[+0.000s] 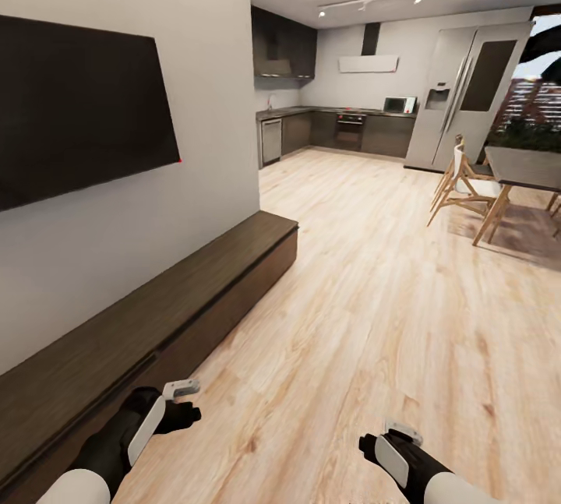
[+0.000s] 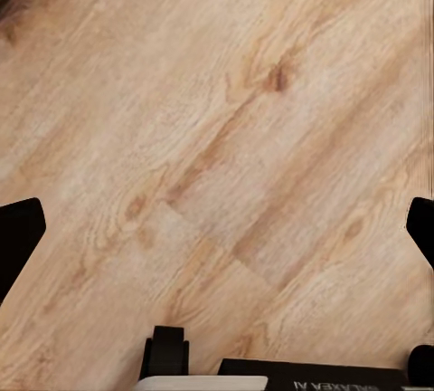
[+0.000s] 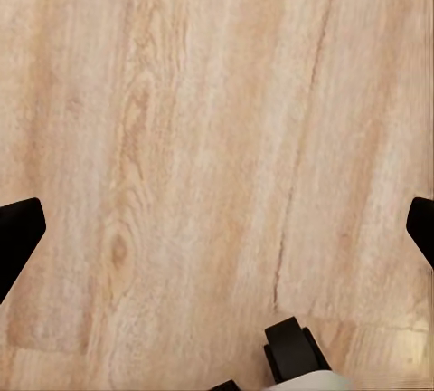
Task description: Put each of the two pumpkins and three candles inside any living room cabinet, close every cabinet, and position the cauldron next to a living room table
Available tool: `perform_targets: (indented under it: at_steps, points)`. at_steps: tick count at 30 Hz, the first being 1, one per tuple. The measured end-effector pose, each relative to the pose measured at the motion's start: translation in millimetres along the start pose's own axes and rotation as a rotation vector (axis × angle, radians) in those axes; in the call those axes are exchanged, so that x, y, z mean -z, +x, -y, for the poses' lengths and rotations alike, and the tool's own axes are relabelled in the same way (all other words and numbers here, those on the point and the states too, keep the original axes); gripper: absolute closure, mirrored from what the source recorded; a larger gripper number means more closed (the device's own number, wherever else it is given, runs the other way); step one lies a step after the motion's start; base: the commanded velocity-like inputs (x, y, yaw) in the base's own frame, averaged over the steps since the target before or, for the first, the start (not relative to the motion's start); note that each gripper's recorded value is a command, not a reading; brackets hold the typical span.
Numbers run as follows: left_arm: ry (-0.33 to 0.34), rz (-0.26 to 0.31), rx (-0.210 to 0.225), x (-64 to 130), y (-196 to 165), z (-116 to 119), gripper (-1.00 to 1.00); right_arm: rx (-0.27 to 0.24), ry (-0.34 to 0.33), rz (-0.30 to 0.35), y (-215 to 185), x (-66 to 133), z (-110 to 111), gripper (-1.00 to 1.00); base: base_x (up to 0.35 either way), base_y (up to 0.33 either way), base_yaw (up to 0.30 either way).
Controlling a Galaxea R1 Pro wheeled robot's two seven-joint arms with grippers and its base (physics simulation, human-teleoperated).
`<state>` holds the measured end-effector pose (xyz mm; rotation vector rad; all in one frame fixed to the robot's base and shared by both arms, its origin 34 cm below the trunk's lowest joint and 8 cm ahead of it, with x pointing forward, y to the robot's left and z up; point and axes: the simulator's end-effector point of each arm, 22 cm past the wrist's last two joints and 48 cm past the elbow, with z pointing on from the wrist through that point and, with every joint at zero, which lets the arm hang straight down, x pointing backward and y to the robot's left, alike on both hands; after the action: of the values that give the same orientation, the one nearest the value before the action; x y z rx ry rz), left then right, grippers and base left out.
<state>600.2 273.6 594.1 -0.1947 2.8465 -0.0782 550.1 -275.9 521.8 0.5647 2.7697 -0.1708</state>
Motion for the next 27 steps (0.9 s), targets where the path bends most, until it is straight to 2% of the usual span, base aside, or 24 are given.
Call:
perform_targets:
  at_steps: [3,27]
  points:
    - [-0.001,0.0,0.0,4.8,-1.6,-0.3,-1.0,-0.001,0.0,0.002,-2.3,4.8,0.0,-1.0,0.0,0.0,-0.287]
    - [-0.001,-0.001,-0.001,5.1,-1.6,-0.4,-1.0,-0.007,0.005,0.014,-3.3,4.1,2.4,-1.0,0.0,0.0,-0.287]
